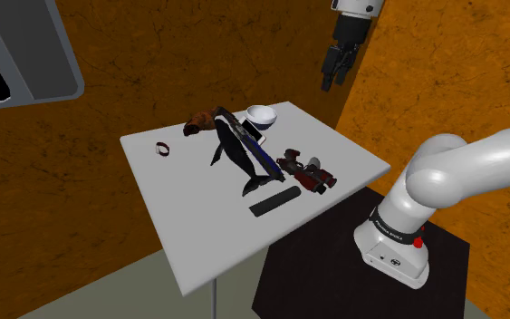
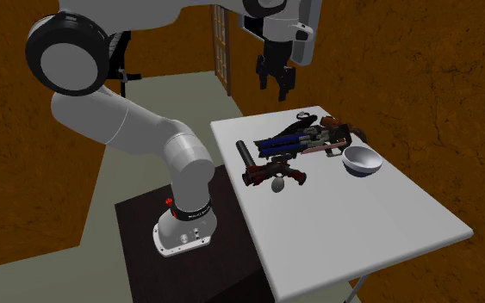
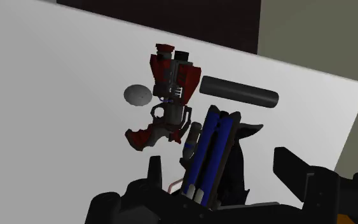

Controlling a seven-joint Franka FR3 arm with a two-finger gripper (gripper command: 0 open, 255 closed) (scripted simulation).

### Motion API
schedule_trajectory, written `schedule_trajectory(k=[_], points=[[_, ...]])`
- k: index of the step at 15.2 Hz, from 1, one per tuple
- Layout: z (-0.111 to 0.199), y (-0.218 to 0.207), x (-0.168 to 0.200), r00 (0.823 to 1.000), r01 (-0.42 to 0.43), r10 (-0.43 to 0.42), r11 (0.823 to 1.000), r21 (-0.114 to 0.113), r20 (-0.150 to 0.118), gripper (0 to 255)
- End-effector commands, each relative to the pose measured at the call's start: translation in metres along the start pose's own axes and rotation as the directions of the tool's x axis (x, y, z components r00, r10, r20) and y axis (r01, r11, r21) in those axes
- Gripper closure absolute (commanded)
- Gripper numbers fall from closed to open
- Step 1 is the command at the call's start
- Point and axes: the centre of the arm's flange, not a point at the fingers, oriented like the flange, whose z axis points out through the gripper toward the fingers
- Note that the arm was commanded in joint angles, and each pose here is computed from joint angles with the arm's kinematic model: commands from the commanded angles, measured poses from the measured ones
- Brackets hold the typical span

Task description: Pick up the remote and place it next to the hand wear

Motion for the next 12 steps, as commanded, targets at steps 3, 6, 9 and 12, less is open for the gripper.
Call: schedule_trajectory(k=[3, 6, 9, 12], points=[[0.022, -0.013, 0.007, 0.996, 0.093, -0.093, 0.996, -0.008, -0.003, 0], [0.056, -0.033, 0.015, 0.973, 0.232, -0.232, 0.973, -0.021, -0.005, 0], [0.09, -0.054, 0.02, 0.931, 0.365, -0.365, 0.93, -0.034, -0.006, 0], [0.125, -0.075, 0.023, 0.871, 0.491, -0.492, 0.87, -0.048, -0.005, 0]])
